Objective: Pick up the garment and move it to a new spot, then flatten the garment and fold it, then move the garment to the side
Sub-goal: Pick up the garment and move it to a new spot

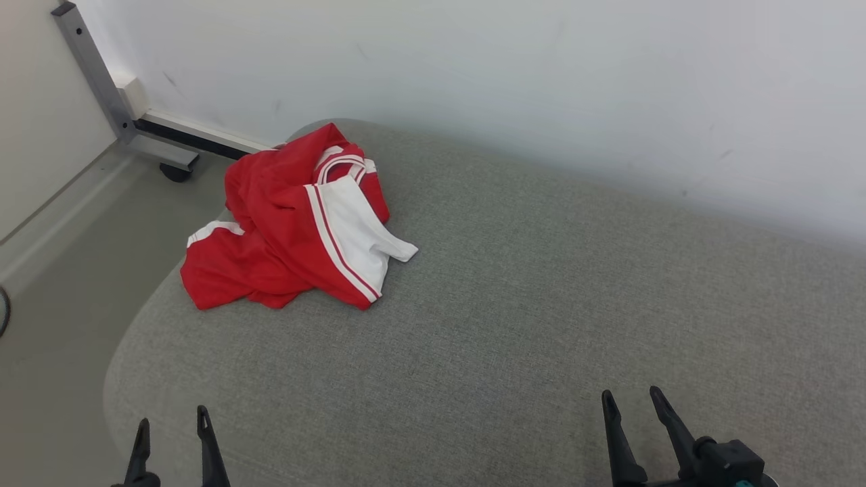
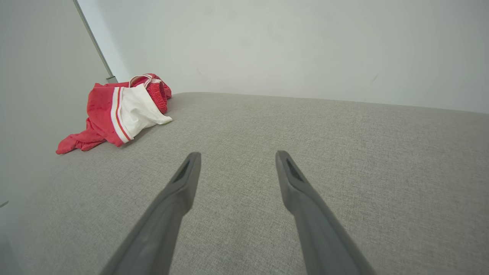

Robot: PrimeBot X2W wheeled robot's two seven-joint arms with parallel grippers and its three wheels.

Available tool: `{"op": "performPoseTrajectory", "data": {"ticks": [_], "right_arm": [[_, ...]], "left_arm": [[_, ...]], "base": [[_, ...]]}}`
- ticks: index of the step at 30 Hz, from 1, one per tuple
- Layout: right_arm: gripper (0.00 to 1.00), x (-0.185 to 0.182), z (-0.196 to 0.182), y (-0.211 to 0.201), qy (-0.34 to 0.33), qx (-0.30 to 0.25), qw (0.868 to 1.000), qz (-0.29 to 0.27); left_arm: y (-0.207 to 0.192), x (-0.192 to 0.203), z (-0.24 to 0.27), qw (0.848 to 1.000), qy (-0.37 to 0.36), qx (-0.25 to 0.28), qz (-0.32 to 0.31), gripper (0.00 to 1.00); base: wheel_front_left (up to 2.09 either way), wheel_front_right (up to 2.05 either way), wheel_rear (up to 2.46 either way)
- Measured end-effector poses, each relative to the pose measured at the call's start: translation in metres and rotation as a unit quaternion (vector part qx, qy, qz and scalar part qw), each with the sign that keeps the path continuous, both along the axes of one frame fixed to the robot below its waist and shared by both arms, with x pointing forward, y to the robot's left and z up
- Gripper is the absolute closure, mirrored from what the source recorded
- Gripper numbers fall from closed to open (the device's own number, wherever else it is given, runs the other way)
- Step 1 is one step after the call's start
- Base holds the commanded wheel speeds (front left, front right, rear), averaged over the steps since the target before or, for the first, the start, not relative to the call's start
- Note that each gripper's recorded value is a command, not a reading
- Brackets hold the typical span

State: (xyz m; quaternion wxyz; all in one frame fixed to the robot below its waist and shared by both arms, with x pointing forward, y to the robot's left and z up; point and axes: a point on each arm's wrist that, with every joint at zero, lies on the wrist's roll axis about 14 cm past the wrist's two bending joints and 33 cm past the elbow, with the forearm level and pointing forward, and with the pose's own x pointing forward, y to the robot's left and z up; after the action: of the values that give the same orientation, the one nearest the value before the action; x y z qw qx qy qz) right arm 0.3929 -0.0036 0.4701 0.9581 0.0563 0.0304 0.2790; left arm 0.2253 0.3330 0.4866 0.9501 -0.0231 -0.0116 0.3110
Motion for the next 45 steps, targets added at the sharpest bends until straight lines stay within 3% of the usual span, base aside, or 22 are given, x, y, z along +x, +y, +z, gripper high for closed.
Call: {"op": "performPoseTrajectory", "data": {"ticks": [7, 17, 24, 29, 35, 45], "right_arm": [[0.00, 0.012, 0.009, -0.013, -0.019, 0.002, 1.000, -0.023], [0.00, 0.033, 0.015, -0.065, -0.034, 0.002, 0.995, -0.095], [0.00, 0.043, 0.010, -0.109, -0.030, 0.006, 0.987, -0.156], [0.00, 0.045, -0.002, -0.140, -0.015, 0.001, 0.980, -0.197], [0.00, 0.043, -0.020, -0.168, 0.009, -0.005, 0.972, -0.235], [0.00, 0.036, -0.042, -0.195, 0.038, -0.020, 0.962, -0.271]], "left_arm": [[0.000, 0.042, 0.027, 0.999, -0.042, 0.005, -0.024, 0.00], [0.008, 0.152, 0.100, 0.987, -0.118, 0.049, -0.095, 0.00], [0.016, 0.220, 0.119, 0.985, -0.113, 0.061, -0.115, 0.00], [0.014, 0.264, 0.102, 0.987, -0.068, 0.058, -0.136, 0.00], [0.019, 0.299, 0.045, 0.989, 0.028, 0.031, -0.139, 0.00], [0.014, 0.300, -0.072, 0.966, 0.219, -0.041, -0.128, 0.00]], "base": [[0.00, 0.00, 0.00], [0.00, 0.00, 0.00], [0.00, 0.00, 0.00], [0.00, 0.00, 0.00], [0.00, 0.00, 0.00], [0.00, 0.00, 0.00]]}}
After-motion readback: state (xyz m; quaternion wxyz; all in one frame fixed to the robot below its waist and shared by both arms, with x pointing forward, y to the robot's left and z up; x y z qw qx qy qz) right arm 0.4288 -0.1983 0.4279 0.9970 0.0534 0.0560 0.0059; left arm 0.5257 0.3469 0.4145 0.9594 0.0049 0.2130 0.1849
